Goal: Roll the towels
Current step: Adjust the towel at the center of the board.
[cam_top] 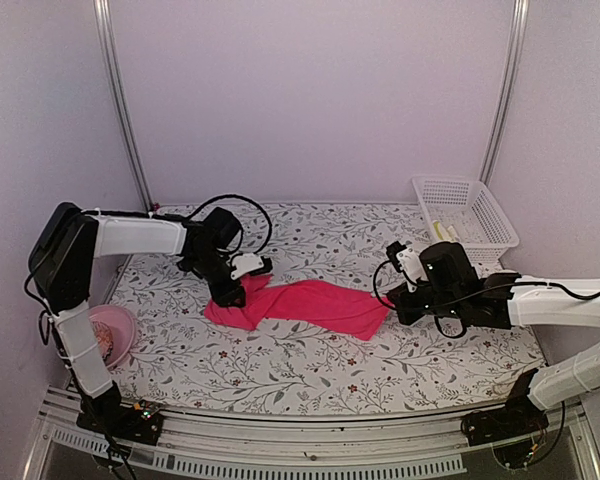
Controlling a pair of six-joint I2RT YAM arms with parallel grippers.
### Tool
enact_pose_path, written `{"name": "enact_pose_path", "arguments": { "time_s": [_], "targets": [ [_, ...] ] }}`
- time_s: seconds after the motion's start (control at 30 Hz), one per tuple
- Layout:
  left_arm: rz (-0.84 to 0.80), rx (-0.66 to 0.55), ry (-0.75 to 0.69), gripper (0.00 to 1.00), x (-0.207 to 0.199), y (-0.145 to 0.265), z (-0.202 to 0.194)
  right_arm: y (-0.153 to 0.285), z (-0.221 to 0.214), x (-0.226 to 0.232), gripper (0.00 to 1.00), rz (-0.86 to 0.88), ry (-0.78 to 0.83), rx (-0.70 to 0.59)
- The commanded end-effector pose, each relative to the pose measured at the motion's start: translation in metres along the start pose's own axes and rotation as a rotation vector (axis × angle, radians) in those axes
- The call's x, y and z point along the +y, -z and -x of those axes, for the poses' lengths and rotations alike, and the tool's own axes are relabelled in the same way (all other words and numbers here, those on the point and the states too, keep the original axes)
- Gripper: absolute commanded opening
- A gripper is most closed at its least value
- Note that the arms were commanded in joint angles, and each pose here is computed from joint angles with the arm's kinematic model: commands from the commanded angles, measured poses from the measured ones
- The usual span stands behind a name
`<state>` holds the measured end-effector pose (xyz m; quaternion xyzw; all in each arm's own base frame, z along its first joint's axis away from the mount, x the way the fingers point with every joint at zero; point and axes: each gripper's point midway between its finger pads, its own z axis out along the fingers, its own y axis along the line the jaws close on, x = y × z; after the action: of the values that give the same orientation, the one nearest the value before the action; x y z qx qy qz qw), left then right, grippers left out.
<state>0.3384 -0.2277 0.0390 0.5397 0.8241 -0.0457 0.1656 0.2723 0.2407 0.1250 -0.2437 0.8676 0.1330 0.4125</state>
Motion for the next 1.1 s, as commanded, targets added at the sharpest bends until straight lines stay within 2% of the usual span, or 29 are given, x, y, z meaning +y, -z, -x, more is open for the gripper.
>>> {"name": "enact_pose_path", "arguments": {
  "time_s": [0.0,0.07,0.1,0.13,0.2,0.23,0.4,0.57,0.73,0.83,0.97,1.0,1.07],
  "targets": [
    [0.012,0.043,0.031,0.42,0.002,0.007,-0.019,-0.002,0.000,0.001,0.02,0.010,-0.015,-0.010],
    [0.012,0.043,0.041,0.31,0.003,0.008,-0.022,-0.003,0.000,0.001,0.02,0.009,-0.017,-0.009],
    [0.013,0.042,0.046,0.22,0.003,0.009,-0.023,-0.003,0.000,0.001,0.02,0.008,-0.017,-0.007],
    [0.014,0.041,0.050,0.18,0.004,0.010,-0.023,-0.004,-0.001,0.000,0.02,0.005,-0.017,-0.004],
    [0.013,0.036,0.060,0.02,0.005,0.012,-0.025,-0.004,-0.002,-0.002,0.02,-0.006,-0.017,-0.002],
    [0.013,0.034,0.065,0.00,0.006,0.013,-0.026,-0.004,-0.002,-0.003,0.02,-0.013,-0.017,-0.003],
    [0.073,-0.026,0.104,0.00,0.024,0.025,-0.017,-0.006,-0.003,-0.011,0.02,-0.061,-0.019,0.000],
    [0.249,-0.247,0.154,0.00,0.073,0.073,0.016,-0.009,-0.003,-0.017,0.02,-0.100,-0.023,0.013],
    [0.393,-0.478,0.210,0.00,0.108,0.135,0.029,-0.008,-0.002,-0.027,0.02,-0.148,-0.039,0.018],
    [0.432,-0.539,0.205,0.00,0.104,0.149,0.022,-0.005,0.000,-0.034,0.02,-0.167,-0.064,0.008],
    [0.351,-0.535,0.185,0.00,0.072,0.136,0.002,-0.001,0.004,-0.034,0.02,-0.158,-0.071,-0.008],
    [0.327,-0.516,0.189,0.07,0.065,0.129,-0.006,0.000,0.005,-0.034,0.02,-0.154,-0.069,-0.009],
    [0.276,-0.464,0.195,0.28,0.052,0.114,-0.022,0.001,0.006,-0.033,0.02,-0.147,-0.064,-0.014]
  ]
}}
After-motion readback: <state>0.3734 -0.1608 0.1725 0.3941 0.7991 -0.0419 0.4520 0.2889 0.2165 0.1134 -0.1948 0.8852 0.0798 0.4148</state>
